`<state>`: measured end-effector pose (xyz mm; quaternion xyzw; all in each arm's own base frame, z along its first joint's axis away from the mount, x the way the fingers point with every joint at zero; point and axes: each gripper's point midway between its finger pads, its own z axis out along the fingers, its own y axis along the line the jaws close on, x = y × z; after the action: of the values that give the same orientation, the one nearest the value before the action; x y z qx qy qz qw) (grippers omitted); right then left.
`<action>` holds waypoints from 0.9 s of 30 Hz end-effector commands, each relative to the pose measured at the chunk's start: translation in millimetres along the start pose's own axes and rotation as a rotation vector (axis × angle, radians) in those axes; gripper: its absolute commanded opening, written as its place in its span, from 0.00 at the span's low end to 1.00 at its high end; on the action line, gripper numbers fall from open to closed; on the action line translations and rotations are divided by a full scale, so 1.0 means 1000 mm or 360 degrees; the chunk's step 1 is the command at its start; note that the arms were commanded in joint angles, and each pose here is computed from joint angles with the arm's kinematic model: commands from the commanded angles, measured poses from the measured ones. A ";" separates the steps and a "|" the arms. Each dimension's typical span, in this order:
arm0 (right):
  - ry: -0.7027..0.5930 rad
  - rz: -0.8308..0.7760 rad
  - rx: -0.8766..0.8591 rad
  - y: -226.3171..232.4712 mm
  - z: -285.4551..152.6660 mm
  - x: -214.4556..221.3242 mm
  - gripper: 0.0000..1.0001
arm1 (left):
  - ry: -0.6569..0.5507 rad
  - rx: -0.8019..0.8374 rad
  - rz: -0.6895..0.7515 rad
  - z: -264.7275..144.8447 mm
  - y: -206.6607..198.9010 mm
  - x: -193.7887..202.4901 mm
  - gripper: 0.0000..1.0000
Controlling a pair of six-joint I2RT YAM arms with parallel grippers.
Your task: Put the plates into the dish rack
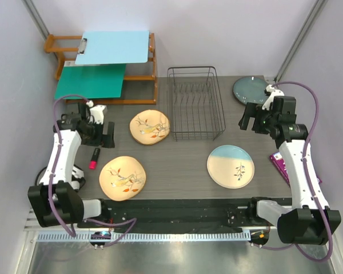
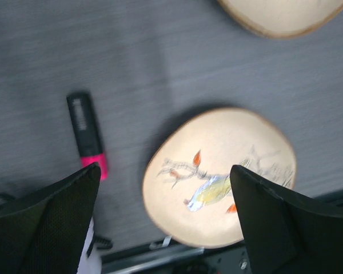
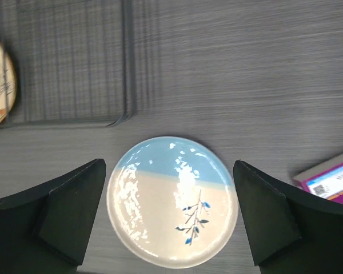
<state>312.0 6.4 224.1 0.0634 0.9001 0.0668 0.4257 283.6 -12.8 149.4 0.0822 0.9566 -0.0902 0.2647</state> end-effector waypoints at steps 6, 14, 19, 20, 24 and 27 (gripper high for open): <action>0.0220 0.0103 -0.1074 0.134 -0.017 0.042 0.97 | 0.0616 0.0358 0.0319 0.001 0.005 0.109 0.83; 0.0397 0.0086 -0.1458 0.205 -0.021 0.111 0.91 | 0.0804 0.0393 0.0368 0.024 0.026 0.141 0.76; 0.0460 0.0139 -0.1423 0.203 -0.009 0.137 0.90 | 0.0772 0.0366 0.0264 0.040 0.041 0.136 0.76; 0.0427 0.0147 -0.1419 0.203 -0.006 0.135 0.90 | 0.0775 0.0351 0.0259 0.042 0.044 0.136 0.77; 0.0455 0.0176 -0.1383 0.198 -0.001 0.151 0.90 | 0.0778 0.0387 0.0276 0.055 0.047 0.141 0.73; 0.0459 0.0218 -0.1393 0.198 0.003 0.159 0.90 | 0.0810 0.0605 0.0304 0.058 0.032 0.146 0.58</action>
<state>219.6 222.1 131.3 -0.0793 0.8478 0.4584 0.2545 193.6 32.7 25.4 0.2047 0.9646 -0.1660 0.0020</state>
